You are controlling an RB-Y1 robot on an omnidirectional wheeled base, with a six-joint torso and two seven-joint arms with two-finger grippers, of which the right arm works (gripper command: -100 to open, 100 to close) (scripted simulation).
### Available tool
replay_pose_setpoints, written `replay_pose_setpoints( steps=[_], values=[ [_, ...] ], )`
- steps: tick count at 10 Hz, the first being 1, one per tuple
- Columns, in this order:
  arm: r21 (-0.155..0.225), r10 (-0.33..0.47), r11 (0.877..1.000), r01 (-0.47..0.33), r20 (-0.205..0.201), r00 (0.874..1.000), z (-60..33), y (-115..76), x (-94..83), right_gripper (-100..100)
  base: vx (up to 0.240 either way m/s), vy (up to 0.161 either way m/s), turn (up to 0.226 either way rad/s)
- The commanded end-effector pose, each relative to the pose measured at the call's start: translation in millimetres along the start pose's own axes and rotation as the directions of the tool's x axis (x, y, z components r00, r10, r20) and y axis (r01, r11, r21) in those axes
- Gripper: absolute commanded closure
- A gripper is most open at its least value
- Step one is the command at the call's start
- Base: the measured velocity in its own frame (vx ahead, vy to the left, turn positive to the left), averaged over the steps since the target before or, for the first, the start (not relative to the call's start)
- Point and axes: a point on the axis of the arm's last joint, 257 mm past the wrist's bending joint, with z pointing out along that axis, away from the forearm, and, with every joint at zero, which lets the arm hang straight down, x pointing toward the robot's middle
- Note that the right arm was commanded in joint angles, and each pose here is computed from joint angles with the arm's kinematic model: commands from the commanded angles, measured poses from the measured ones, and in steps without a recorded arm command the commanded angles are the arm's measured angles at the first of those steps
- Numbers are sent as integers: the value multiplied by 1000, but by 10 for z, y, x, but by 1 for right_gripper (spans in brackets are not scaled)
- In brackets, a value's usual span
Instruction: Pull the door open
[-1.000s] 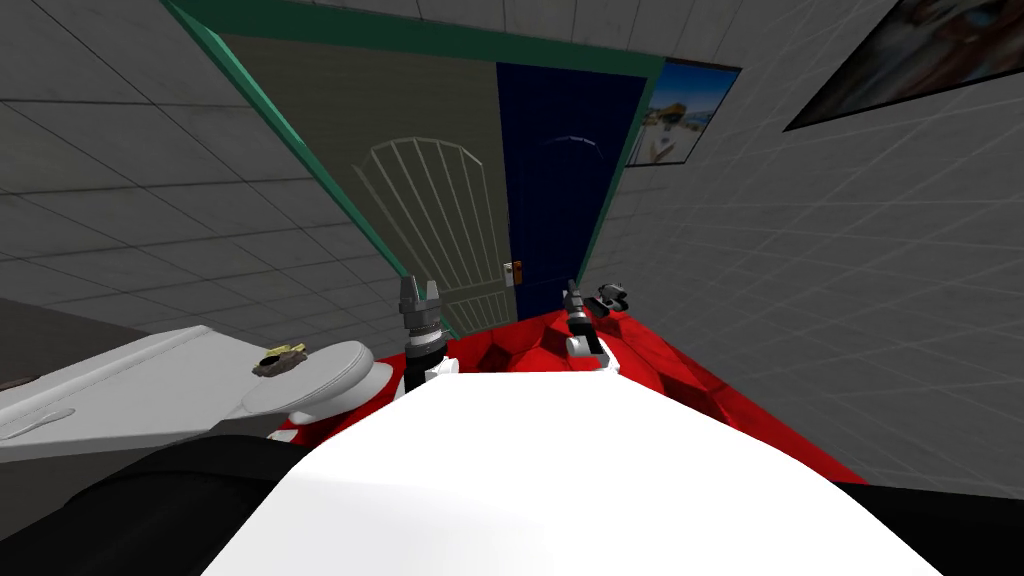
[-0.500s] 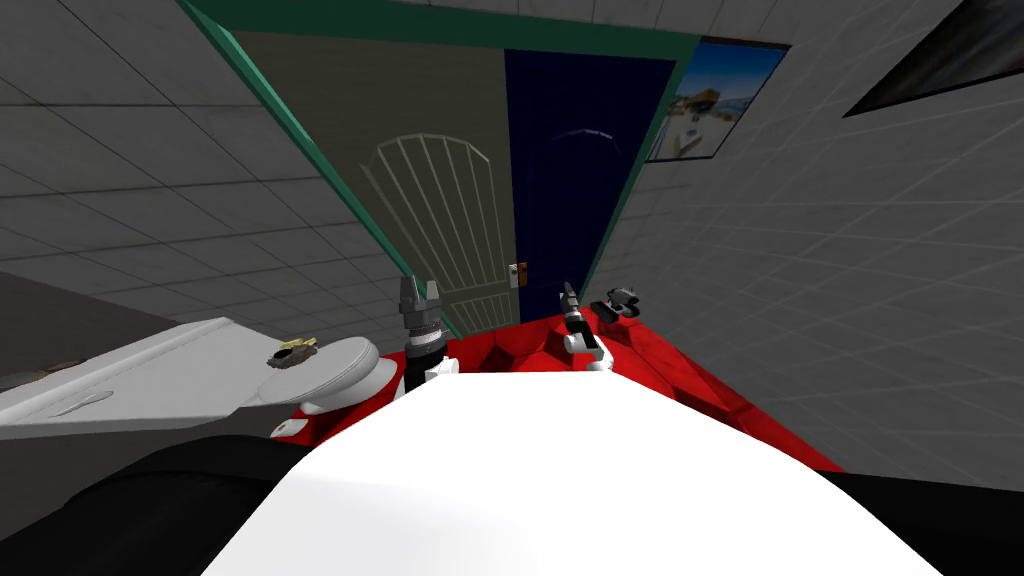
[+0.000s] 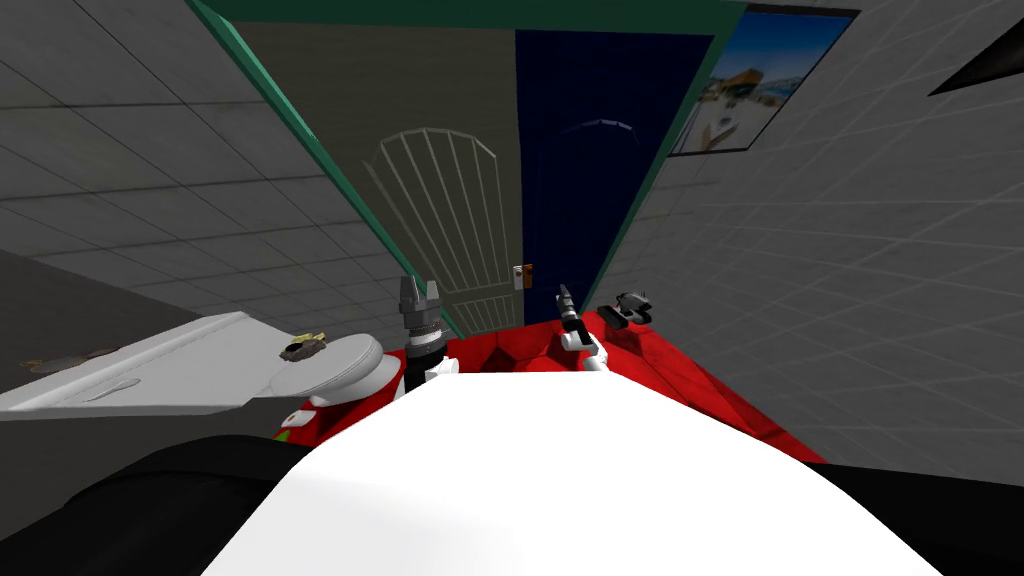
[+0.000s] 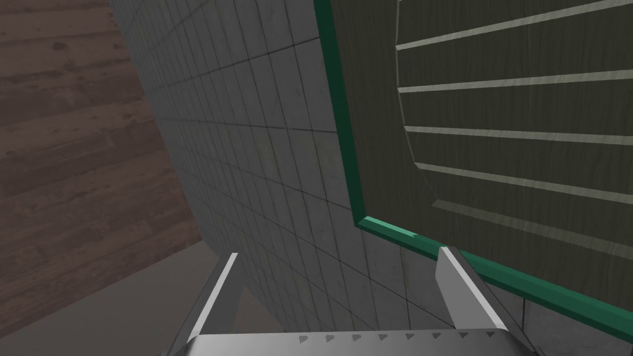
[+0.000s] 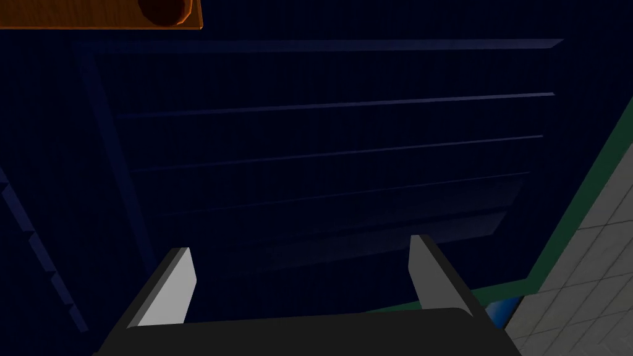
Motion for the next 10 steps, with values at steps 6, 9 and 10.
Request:
replay_pose_setpoints(
  steps=[6,9,10],
  values=[
    [89,25,996,-23,-16,1000,167,-394,75,-100,82,1,86],
    [125,31,992,-29,-19,999,192,-548,92,-100,72,-8,57],
    [139,34,990,-31,-20,999,209,-604,101,-100,95,-22,77]
  ],
)
